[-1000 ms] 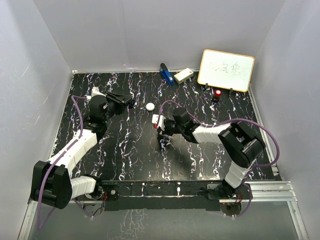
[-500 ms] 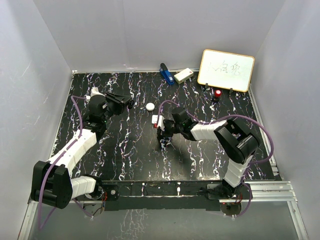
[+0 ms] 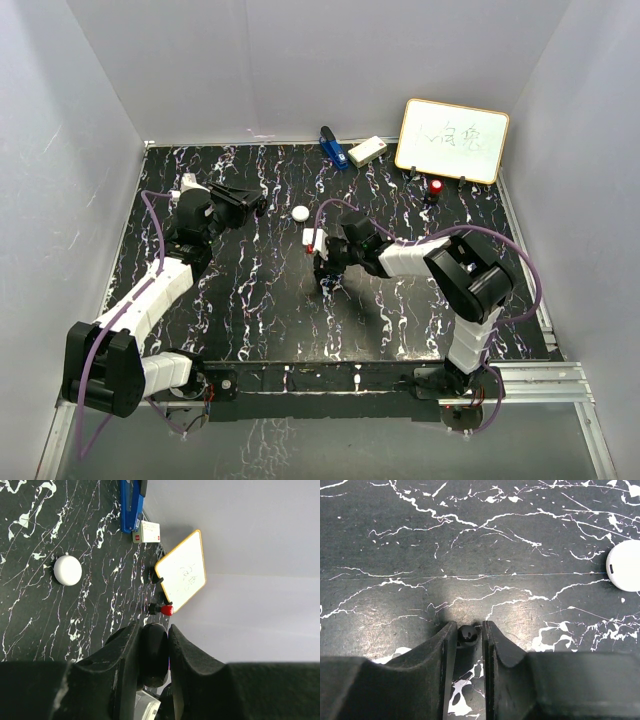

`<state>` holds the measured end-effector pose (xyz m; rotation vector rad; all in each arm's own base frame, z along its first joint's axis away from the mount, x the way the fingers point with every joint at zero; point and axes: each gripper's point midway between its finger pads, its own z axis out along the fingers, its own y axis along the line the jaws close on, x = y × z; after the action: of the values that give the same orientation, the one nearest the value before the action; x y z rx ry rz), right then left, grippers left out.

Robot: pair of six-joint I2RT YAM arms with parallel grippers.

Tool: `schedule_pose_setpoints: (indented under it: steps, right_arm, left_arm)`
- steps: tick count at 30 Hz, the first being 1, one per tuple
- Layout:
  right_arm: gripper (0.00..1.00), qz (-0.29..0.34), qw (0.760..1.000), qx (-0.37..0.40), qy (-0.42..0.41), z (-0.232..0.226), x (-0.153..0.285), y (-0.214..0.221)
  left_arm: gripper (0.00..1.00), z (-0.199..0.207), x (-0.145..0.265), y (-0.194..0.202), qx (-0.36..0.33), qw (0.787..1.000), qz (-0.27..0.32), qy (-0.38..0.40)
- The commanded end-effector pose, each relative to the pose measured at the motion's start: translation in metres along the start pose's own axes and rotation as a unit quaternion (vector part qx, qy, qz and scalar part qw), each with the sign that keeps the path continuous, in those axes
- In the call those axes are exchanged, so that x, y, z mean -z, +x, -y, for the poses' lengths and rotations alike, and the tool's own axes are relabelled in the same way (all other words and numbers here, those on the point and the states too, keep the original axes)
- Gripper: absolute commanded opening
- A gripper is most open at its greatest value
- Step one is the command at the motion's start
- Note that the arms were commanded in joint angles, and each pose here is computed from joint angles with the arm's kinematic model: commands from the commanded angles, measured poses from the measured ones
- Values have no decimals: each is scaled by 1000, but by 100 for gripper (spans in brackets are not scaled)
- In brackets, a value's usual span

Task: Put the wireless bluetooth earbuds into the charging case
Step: Place the earbud at the center of the board, then pick up the earbud from the center of the board.

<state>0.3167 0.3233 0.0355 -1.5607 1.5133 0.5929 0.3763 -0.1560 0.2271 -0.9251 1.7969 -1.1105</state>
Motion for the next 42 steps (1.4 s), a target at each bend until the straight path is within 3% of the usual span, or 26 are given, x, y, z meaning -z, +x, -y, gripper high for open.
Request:
schedule_pose_setpoints:
  steps: [1,6,11,15,18,21,27,29,37,38,39,40,42]
  right_arm:
    - [28,24,1000,18,10,16,-1,-19]
    - [38,35,999,15,17,21,1,-27]
    - [52,107,991,17,78,45,20,-67]
    - [54,136,983,10,119,66,37,-98]
    - [47,140,973,-61,171,93,47,-113]
    - [23,110,957,-168,211,116,50,-115]
    - [28,-1,922,-329,204,123,38,-101]
    - [40,-26,905,-363,218,117,40,-94]
    - [64,-112,817,-449,344,91,59,-69]
    - [72,-109,813,-457,343,86,60,-70]
    - [90,-97,807,-473,339,81,59,-70]
    - [97,-81,805,-487,328,76,57,-71]
    - [98,-31,808,-508,296,67,55,-81]
  left_arm:
    - [0,19,6,-7,-5,1000,5,23]
    - [0,19,7,-8,-4,1000,7,23]
    - [0,17,7,-9,-3,1000,9,21]
    - [0,16,7,-8,-2,1000,7,19]
    - [0,17,7,-8,-1,1000,8,21]
    - [0,19,7,-8,1,1000,7,22]
    - [0,18,7,-7,3,1000,5,21]
    - [0,18,8,-8,3,1000,6,20]
    - [0,21,12,-8,3,1000,6,23]
    - [0,20,12,-8,3,1000,5,22]
    - [0,20,12,-8,3,1000,5,23]
    - [0,20,12,-8,3,1000,4,23]
    - [0,20,12,-7,4,1000,2,24]
